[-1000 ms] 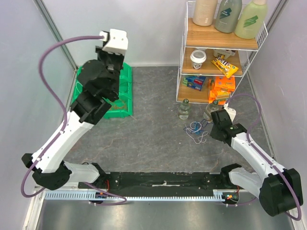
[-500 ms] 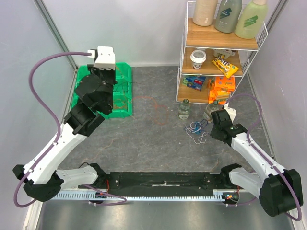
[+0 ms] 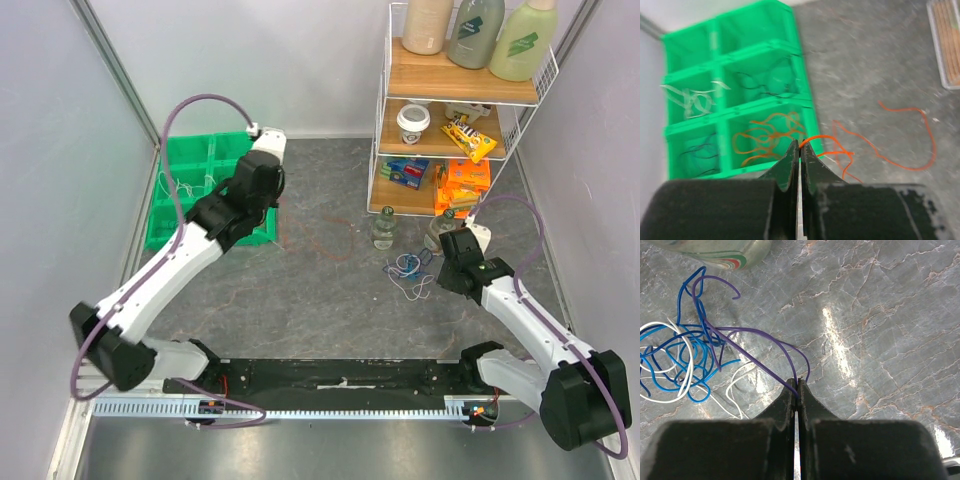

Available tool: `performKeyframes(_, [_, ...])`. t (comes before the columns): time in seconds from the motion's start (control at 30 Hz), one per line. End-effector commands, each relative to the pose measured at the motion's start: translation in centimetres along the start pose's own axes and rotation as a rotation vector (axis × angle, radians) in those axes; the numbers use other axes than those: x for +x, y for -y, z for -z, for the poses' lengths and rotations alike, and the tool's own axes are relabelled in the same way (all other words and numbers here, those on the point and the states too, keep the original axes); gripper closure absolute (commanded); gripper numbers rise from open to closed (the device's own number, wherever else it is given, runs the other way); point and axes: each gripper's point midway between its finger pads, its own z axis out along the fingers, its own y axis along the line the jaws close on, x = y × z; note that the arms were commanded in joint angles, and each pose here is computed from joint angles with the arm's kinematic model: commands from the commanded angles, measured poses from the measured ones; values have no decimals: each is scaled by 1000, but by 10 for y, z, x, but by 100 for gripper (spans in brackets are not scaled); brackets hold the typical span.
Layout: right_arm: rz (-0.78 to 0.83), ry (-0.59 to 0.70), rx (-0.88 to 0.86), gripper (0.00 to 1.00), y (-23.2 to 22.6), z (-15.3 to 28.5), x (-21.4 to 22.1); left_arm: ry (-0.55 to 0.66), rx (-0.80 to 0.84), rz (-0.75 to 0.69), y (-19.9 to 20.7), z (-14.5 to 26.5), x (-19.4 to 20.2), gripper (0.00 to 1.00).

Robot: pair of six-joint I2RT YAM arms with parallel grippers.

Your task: Untangle the cables

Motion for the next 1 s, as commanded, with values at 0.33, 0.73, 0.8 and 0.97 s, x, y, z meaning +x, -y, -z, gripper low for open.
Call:
performKeyframes(0.33, [21,14,-23,100,-5,-1,-5,-573,411,-96,157,-96,130,98])
performKeyframes(0.73, [28,3,-32,100,-7,-4,-3,-586,452,-4,155,-69,117,21])
performKeyframes(0.8, [31,0,-36,100,-8,-4,-3,-617,455,11,154,-63,126,6])
performKeyframes(0.97, [33,2,-41,100,-9,-4,-3,-699,453,49,157,-56,152,4])
